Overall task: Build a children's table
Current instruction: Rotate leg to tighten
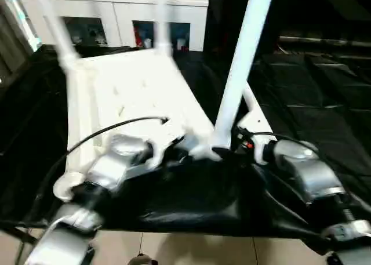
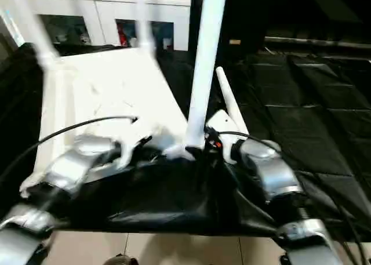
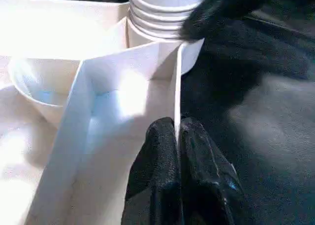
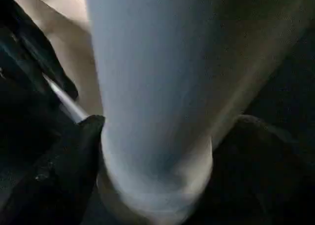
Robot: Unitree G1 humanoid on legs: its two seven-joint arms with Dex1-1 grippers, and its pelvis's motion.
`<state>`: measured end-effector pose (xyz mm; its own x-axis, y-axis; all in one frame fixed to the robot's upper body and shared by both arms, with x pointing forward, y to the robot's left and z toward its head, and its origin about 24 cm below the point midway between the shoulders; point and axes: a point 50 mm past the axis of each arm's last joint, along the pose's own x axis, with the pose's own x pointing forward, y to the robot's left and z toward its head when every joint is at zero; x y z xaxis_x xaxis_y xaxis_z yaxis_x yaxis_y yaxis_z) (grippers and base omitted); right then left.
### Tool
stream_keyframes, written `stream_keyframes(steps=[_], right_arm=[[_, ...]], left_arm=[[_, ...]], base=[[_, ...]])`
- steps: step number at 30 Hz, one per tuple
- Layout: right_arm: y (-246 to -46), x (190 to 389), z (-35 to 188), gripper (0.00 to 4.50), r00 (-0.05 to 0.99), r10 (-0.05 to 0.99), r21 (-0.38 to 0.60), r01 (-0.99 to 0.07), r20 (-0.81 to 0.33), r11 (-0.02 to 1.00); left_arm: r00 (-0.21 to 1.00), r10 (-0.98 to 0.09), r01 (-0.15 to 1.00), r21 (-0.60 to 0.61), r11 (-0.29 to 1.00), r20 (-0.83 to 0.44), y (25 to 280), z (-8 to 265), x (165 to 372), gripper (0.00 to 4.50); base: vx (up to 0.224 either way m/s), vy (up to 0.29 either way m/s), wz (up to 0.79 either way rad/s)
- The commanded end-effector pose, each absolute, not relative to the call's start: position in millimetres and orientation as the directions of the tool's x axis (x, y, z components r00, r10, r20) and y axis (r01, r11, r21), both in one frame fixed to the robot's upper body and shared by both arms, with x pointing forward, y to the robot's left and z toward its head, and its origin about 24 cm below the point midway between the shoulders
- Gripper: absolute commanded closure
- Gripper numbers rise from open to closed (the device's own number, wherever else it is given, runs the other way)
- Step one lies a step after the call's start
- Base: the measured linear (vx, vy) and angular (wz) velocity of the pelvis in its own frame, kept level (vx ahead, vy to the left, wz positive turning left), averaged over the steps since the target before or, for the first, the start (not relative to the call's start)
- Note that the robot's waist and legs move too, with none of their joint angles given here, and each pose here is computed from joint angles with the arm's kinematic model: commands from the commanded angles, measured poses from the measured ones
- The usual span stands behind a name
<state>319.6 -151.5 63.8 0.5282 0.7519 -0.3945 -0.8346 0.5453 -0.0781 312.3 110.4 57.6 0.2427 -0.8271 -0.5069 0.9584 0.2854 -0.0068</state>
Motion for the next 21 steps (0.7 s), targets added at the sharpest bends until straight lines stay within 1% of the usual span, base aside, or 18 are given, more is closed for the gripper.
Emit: stream_keyframes(steps=[1,3,6,8,9,10,13,14,15,17,18,19,20,21], right_arm=[[-151.6,320.2,70.4,0.17,0.530,0.762,-0.076,-0.836,-0.373,0.544],[-150.9,319.8,71.3,0.17,0.522,0.769,-0.067,-0.840,-0.369,0.538],[-150.2,318.7,71.5,0.51,0.505,0.777,-0.059,-0.850,-0.375,0.524],[-149.6,317.8,71.2,0.51,0.496,0.782,-0.053,-0.855,-0.377,0.516],[-149.2,317.2,71.1,0.64,0.490,0.786,-0.049,-0.858,-0.377,0.512],[-148.6,316.0,71.0,0.90,0.481,0.791,-0.042,-0.862,-0.378,0.504],[-148.1,314.5,70.0,0.96,0.470,0.795,-0.037,-0.868,-0.383,0.496],[-148.0,314.2,69.5,1.14,0.469,0.795,-0.036,-0.868,-0.384,0.495],[-148.3,313.8,69.0,1.14,0.467,0.796,-0.034,-0.869,-0.386,0.493],[-148.8,313.4,68.6,1.37,0.465,0.796,-0.031,-0.870,-0.388,0.492],[-148.8,313.3,68.5,1.37,0.465,0.796,-0.031,-0.870,-0.388,0.493],[-148.8,313.1,68.2,1.50,0.465,0.796,-0.029,-0.869,-0.388,0.493],[-148.8,313.3,67.8,1.50,0.470,0.794,-0.028,-0.866,-0.386,0.499],[-148.8,313.3,67.5,1.59,0.474,0.792,-0.028,-0.863,-0.385,0.504]], left_arm=[[0.124,-0.885,0.987,-0.036,0.157,-0.449,95.4,66.2,303.9,4.50],[0.114,-0.883,0.988,-0.042,0.149,-0.455,97.0,65.1,302.3,4.50],[0.111,-0.881,0.988,-0.044,0.148,-0.459,98.6,64.4,301.4,4.50],[0.112,-0.881,0.988,-0.045,0.149,-0.459,99.0,64.5,301.2,4.50],[0.111,-0.881,0.988,-0.045,0.148,-0.460,99.2,64.7,300.9,4.50],[0.111,-0.881,0.988,-0.046,0.149,-0.460,99.4,65.1,300.7,4.50],[0.113,-0.880,0.987,-0.047,0.151,-0.461,100.2,65.1,300.7,4.50],[0.113,-0.880,0.987,-0.047,0.152,-0.462,100.5,65.0,300.9,4.50],[0.115,-0.879,0.987,-0.047,0.153,-0.462,100.6,64.9,301.0,4.50],[0.116,-0.879,0.987,-0.046,0.154,-0.463,100.7,64.8,301.1,4.50],[0.116,-0.879,0.987,-0.046,0.155,-0.463,100.7,64.8,301.1,4.50],[0.119,-0.878,0.986,-0.046,0.158,-0.464,101.0,64.7,301.3,4.50],[0.124,-0.877,0.986,-0.044,0.162,-0.465,101.1,64.5,301.7,4.50],[0.127,-0.876,0.985,-0.043,0.166,-0.465,101.2,64.3,302.0,4.50]], base=[[0.000,0.000,0.00],[0.000,0.000,0.00],[0.000,0.000,0.00],[0.000,0.000,0.00],[0.000,0.000,0.00],[0.000,0.000,0.00],[0.000,0.000,0.00],[0.000,0.000,0.00],[0.000,0.000,0.00],[0.000,0.000,0.00],[0.000,0.000,0.00],[0.000,0.000,0.00],[0.000,0.000,0.00],[0.000,0.000,0.00]])
